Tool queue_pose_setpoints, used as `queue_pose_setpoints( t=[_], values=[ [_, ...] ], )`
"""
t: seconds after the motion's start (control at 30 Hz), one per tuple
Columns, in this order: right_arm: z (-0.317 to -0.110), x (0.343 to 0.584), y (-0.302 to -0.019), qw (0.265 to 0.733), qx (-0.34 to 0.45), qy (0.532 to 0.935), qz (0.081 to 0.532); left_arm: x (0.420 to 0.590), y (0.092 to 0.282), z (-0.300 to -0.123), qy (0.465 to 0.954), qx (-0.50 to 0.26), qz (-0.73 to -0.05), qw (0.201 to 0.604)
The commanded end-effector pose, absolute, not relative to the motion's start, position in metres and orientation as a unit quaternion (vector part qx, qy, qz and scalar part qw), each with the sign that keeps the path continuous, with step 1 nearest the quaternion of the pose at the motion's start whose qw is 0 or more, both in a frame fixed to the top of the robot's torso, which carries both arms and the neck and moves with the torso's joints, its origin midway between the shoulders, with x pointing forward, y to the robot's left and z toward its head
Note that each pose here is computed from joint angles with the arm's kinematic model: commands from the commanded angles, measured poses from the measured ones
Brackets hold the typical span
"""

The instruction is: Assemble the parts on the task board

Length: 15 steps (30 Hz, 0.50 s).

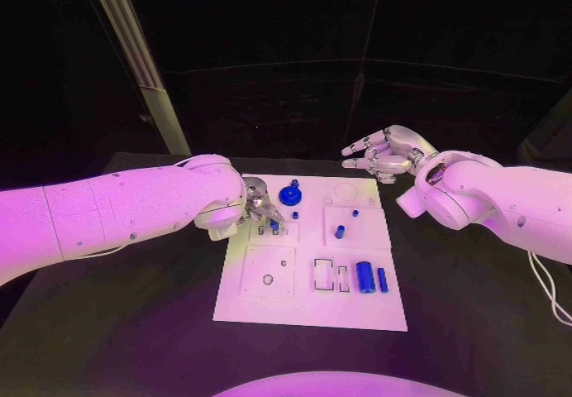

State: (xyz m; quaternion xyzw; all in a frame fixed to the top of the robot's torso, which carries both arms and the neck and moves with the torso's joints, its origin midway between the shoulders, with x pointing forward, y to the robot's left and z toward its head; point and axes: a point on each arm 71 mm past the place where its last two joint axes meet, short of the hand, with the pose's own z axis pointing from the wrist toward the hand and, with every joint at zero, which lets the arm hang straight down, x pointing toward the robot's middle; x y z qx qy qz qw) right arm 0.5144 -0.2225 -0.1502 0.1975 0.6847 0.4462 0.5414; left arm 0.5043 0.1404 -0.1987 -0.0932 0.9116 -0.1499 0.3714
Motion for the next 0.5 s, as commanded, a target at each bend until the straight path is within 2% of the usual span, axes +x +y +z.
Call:
queue_pose_setpoints(
  t=[0.03, 0.37, 0.5],
  values=[
    [-0.1497, 0.5146, -0.2211, 0.537, 0.194, 0.688, 0.449, 0.5032, 0.1399, -0.1955, 0.900, -0.109, -0.163, 0.388],
    [-0.1501, 0.5154, -0.2211, 0.536, 0.194, 0.689, 0.448, 0.4970, 0.1375, -0.2008, 0.894, -0.103, -0.165, 0.404],
    [-0.1502, 0.5155, -0.2211, 0.535, 0.194, 0.689, 0.448, 0.4965, 0.1356, -0.2024, 0.887, -0.090, -0.162, 0.422]
  ],
)
